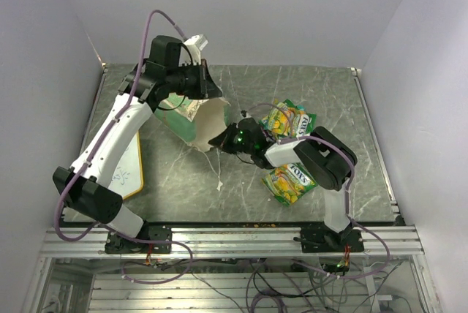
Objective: Take the snacks out of the paper bag
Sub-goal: Adjust the paper bag at the center of the board.
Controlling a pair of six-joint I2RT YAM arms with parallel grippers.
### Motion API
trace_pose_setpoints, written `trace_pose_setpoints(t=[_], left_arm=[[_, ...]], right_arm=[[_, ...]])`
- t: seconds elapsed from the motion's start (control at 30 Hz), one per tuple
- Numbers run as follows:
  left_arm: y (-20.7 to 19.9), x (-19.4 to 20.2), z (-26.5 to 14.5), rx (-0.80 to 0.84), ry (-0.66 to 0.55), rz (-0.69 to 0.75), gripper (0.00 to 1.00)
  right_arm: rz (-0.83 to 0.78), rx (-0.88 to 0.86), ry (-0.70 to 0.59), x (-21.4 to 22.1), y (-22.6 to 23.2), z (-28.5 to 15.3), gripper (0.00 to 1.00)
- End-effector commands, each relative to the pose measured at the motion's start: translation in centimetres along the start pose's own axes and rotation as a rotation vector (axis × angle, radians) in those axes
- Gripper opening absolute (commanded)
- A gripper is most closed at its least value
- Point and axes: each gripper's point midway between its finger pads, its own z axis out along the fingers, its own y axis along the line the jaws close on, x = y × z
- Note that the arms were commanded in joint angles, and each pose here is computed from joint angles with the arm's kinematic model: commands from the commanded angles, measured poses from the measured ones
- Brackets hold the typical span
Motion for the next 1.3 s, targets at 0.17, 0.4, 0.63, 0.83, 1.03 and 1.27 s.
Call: trace_pose_setpoints(t=[0.17, 0.4, 0.63, 0.83, 1.03, 1.27], left_arm=[[-3.0, 1.7, -2.1, 0.004, -0.015, 0.186, 0.07], [-3.8, 3.7, -2.1, 0.056, 0.009, 0.160, 0.07], [-3.7, 4.2, -2.2, 0.033, 0.012, 0.155, 0.07], [-1.6, 5.7, -1.2, -0.050, 0.071, 0.100, 0.07], [0.3, 7.1, -0.2, -0.129, 0.099, -0.004, 0.07], [2.9, 10.0, 0.2, -0.210, 0.163, -0.075, 0.07]], right_arm=[[-0.064, -0.170, -0.144, -4.1, 3.7, 3.4, 0.00], [-0.093, -0.147, -0.185, -5.2, 2.9, 3.5, 0.00], [-0.083, -0.175, -0.209, -6.0, 2.7, 5.4, 0.00], [-0.060, -0.164, -0.172, -5.5, 3.1, 3.0, 0.00], [-0.102, -0.035, -0.049, -1.6, -1.0, -0.1, 0.03], [-0.318, 0.107, 0.031, 0.7, -5.7, -4.9, 0.17]])
